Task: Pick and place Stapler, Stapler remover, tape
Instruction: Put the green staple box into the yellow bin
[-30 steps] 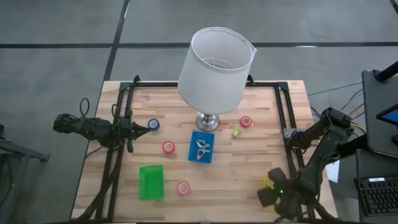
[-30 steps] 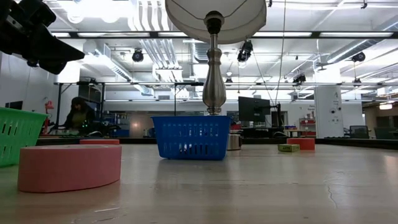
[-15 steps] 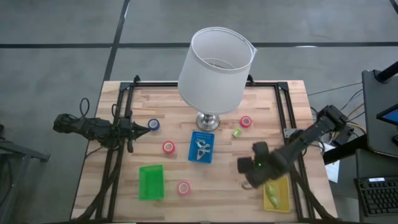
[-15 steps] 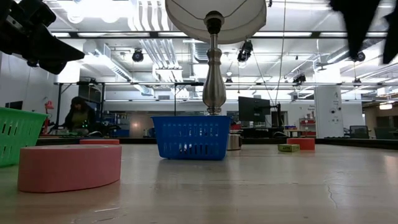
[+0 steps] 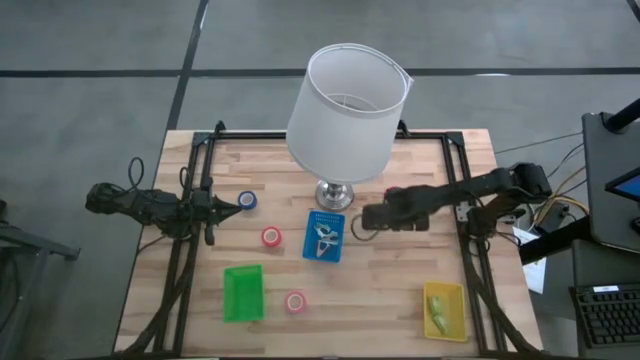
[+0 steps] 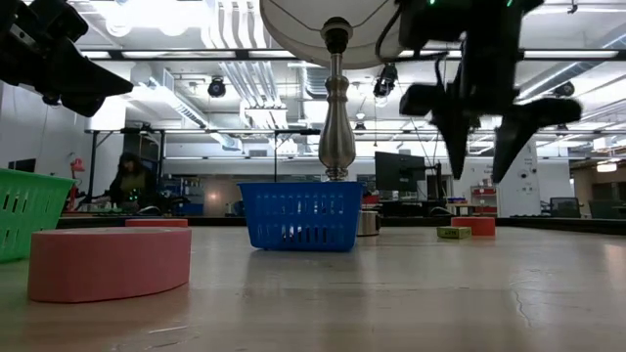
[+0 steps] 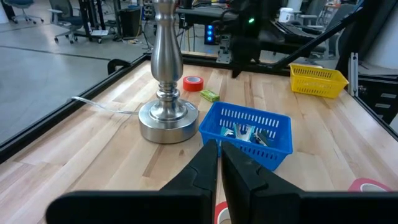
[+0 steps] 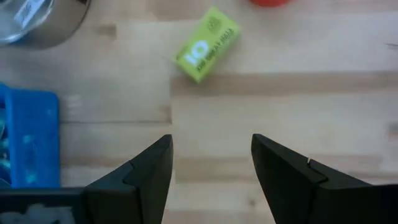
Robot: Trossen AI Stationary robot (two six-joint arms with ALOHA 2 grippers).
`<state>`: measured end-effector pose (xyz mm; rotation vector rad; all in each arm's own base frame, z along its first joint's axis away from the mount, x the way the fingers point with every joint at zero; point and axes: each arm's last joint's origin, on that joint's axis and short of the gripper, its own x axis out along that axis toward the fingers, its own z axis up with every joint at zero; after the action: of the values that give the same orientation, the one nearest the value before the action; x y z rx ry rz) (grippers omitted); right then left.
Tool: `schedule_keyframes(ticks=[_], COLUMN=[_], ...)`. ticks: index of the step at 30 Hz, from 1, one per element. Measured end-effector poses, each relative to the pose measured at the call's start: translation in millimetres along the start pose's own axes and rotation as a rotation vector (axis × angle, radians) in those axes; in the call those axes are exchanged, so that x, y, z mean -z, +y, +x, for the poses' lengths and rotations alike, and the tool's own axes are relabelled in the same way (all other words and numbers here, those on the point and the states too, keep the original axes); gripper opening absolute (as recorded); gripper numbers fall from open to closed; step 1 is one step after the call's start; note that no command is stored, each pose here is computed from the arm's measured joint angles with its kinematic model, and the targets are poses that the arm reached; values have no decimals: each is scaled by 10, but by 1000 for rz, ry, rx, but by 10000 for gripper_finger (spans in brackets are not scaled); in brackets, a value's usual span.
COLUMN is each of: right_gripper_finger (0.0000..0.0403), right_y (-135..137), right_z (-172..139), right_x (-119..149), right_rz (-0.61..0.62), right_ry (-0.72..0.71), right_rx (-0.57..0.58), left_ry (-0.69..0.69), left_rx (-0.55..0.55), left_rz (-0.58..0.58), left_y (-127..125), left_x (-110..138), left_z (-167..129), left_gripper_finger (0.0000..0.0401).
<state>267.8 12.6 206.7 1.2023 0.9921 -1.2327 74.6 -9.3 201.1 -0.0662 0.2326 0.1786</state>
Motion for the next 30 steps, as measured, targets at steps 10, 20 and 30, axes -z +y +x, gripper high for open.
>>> schedule_keyframes(ticks=[10,20,30], right_gripper_finger=[215,238,318], right_y=[-11,-39,-53], right_z=[194,297,410], right_x=[-182,-213,-325], right_rz=[-426,-658,-729], right_ry=[-23,-6,-23], right_rx=[-29,-50,-66], left_ry=[0,0,0], left_rx=[0,0,0], left_rz=[0,1,0], left_y=[0,0,0], left_x=[0,0,0], left_z=[0,0,0], left_gripper_finger=[23,23,23])
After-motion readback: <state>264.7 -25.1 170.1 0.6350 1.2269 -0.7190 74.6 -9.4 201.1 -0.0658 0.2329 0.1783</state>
